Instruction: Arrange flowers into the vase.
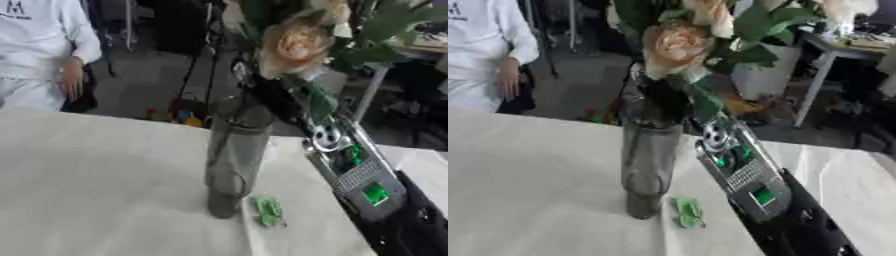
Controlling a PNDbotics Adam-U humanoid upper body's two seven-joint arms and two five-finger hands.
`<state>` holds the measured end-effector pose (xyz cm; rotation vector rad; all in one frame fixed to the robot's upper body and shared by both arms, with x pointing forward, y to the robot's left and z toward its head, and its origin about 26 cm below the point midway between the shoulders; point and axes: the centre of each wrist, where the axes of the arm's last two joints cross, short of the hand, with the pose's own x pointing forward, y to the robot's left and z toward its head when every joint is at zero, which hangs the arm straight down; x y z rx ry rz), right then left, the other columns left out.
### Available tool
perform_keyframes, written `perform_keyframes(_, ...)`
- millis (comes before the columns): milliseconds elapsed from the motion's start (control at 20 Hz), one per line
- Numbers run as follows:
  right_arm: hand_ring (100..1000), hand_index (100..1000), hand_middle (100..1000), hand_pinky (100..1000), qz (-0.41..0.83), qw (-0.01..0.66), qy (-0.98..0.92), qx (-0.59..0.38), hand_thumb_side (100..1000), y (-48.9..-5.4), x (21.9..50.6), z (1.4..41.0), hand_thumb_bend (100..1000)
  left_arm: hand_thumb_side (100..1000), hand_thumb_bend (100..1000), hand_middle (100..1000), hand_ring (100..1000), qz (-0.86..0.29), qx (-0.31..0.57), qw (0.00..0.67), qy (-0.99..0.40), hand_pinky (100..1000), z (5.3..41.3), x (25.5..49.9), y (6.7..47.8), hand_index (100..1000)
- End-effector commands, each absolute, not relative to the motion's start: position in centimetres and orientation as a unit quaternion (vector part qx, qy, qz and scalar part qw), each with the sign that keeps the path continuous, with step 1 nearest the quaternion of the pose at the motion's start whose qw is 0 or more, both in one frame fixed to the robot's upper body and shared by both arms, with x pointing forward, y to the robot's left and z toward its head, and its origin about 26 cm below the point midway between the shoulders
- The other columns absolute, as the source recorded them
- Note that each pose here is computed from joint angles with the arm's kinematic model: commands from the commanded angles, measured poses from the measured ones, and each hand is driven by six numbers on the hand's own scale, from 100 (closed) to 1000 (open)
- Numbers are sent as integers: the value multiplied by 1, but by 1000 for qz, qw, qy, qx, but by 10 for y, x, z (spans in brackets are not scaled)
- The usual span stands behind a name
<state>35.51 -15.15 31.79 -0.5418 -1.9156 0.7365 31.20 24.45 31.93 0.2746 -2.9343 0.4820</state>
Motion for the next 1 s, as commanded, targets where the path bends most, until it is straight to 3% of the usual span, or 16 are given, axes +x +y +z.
perform_keyframes(50,833,865,730,777,305,466,-796,-237,1000,-158,349,332,241,1000,100,863,899,158,88,66,-981,888,325,309,243,957)
perform_keyframes(450,861,913,760,796,321,466,-792,-227,1000,-161,349,331,361,1000,100,863,899,159,88,67,-981,888,325,309,243,958)
perform_keyframes(1000,874,924,770,806,333,468,-787,-225,1000,-163,349,330,361,1000,100,864,899,159,86,67,-981,888,325,309,243,959)
